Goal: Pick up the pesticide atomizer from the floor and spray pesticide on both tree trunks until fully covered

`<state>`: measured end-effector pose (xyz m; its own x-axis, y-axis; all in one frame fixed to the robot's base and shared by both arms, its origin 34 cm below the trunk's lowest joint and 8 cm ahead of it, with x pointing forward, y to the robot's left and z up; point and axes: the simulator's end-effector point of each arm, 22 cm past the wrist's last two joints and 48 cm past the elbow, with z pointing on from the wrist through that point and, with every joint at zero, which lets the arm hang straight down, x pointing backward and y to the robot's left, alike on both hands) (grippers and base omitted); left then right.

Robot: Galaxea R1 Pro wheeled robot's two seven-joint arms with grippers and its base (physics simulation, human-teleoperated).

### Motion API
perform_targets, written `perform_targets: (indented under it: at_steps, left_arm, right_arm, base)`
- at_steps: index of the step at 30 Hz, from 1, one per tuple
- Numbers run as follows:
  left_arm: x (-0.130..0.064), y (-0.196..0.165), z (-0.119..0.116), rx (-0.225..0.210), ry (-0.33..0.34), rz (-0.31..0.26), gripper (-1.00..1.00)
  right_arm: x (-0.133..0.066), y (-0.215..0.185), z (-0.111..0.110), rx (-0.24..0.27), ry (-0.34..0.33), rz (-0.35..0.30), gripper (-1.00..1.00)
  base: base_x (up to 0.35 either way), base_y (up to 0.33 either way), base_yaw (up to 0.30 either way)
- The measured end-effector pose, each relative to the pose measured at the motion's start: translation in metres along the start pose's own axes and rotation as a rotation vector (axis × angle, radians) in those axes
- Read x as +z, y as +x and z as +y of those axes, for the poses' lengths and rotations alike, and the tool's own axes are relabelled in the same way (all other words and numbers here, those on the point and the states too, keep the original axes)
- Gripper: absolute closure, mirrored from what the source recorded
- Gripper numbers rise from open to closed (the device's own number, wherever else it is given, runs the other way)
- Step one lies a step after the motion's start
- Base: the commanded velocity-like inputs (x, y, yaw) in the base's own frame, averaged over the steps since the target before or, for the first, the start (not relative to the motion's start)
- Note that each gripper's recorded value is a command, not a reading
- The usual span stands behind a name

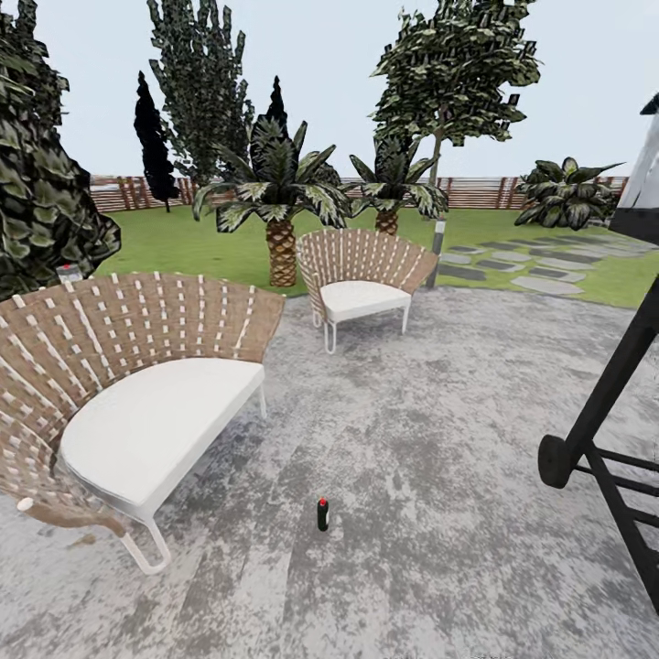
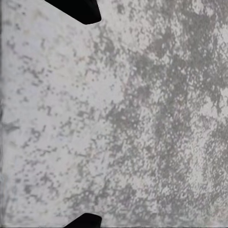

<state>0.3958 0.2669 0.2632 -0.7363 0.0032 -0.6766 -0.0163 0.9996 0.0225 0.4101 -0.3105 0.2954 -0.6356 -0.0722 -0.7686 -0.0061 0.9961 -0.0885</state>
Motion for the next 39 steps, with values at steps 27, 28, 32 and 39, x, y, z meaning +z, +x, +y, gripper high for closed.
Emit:
perform_targets:
  at_steps: [27,28,32,39]
  left_arm:
    - [0.0000,-0.0001,-0.0009,0.000,0.001,0.000,-1.00]
    - [0.0000,-0.0001,-0.0008,0.000,0.001,0.000,-1.00]
    - [0.0001,-0.0002,-0.0008,0.000,0.001,0.000,-1.00]
    - [0.0000,-0.0003,-0.0007,-0.001,0.000,-0.001,-1.00]
  right_arm:
    - [0.0002,-0.0007,0.0010,0.001,-0.001,-0.002,-1.00]
    - [0.0002,-0.0007,0.0010,0.001,-0.001,-0.002,-1.00]
    - [0.0002,-0.0007,0.0010,0.001,-0.001,-0.002,-1.00]
    - [0.0001,-0.0009,0.0010,0.001,-0.001,-0.002,-1.00]
  base:
    - [0.000,0.000,-0.130]
    - [0.000,0.000,-0.264]
    - [0.002,0.000,-0.269]
    - [0.123,-0.052,-0.273]
